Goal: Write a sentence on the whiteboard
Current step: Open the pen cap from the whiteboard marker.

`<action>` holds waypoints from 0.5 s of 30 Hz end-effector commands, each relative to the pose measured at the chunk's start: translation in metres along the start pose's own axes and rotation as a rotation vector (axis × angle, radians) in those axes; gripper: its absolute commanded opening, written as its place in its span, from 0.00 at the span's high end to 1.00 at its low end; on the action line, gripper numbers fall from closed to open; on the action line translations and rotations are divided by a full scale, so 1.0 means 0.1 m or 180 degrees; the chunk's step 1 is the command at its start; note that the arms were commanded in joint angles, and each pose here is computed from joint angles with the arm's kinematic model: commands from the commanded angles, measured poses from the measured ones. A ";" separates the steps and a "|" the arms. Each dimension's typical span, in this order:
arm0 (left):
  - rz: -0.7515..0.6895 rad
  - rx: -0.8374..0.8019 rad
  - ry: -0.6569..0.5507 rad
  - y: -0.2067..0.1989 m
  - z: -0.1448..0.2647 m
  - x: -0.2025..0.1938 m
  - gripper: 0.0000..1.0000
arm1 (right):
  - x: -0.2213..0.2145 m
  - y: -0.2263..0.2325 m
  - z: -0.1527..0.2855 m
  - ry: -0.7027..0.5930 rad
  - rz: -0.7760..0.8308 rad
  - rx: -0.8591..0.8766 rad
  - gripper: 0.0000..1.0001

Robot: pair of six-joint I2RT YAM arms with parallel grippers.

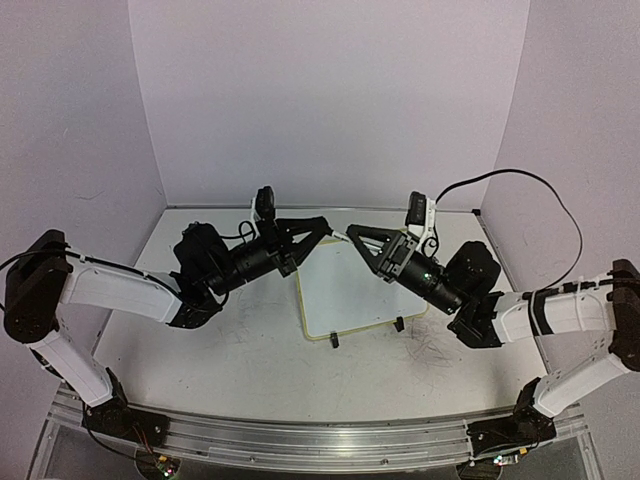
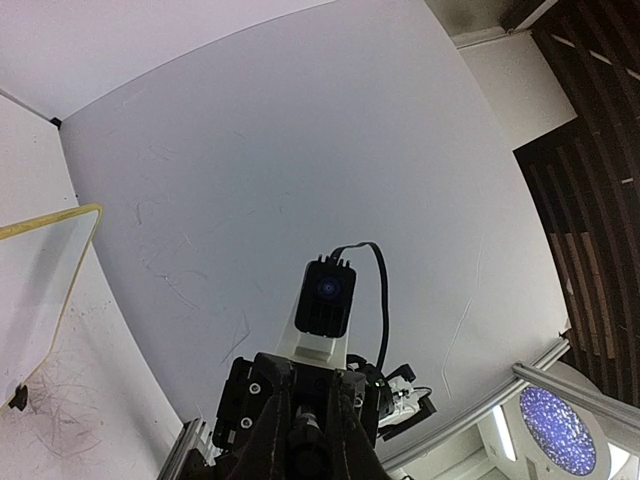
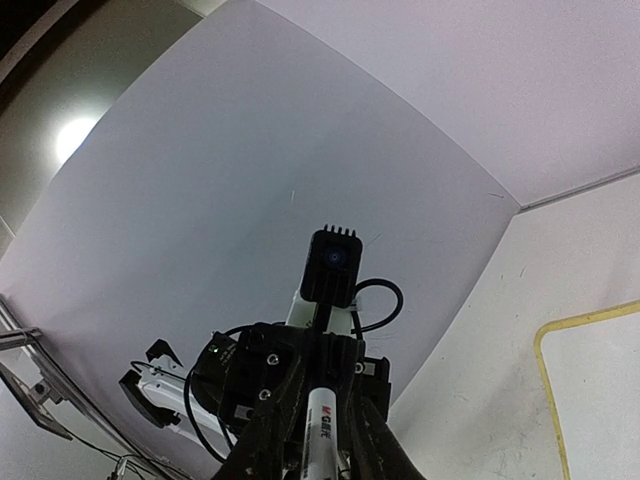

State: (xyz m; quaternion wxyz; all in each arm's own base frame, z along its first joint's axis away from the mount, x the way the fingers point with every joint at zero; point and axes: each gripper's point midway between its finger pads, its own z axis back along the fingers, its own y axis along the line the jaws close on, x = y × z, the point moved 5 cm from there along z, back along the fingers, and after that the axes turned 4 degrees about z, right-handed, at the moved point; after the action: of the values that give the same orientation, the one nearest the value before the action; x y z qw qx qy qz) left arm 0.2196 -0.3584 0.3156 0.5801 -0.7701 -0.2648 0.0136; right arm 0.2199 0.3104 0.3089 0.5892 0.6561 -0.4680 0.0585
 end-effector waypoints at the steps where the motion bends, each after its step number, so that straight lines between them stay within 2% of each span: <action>1: -0.0032 -0.0197 -0.0015 -0.14 0.01 -0.01 1.00 | 0.16 0.13 -0.08 -0.0183 0.0032 0.0190 0.75; 5: -0.0035 -0.0196 -0.0021 -0.13 0.01 -0.01 1.00 | 0.12 0.15 -0.11 -0.0096 0.0036 0.0252 0.81; 15: -0.0010 -0.0188 0.0014 -0.11 -0.01 -0.02 1.00 | -0.02 0.14 -0.15 0.0179 0.0029 0.0389 0.76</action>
State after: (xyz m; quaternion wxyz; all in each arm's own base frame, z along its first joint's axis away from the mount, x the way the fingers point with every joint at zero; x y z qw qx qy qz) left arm 0.2214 -0.3568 0.3161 0.5769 -0.7702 -0.2712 0.0206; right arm 0.2216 0.3188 0.3037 0.5895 0.6642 -0.4530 0.0780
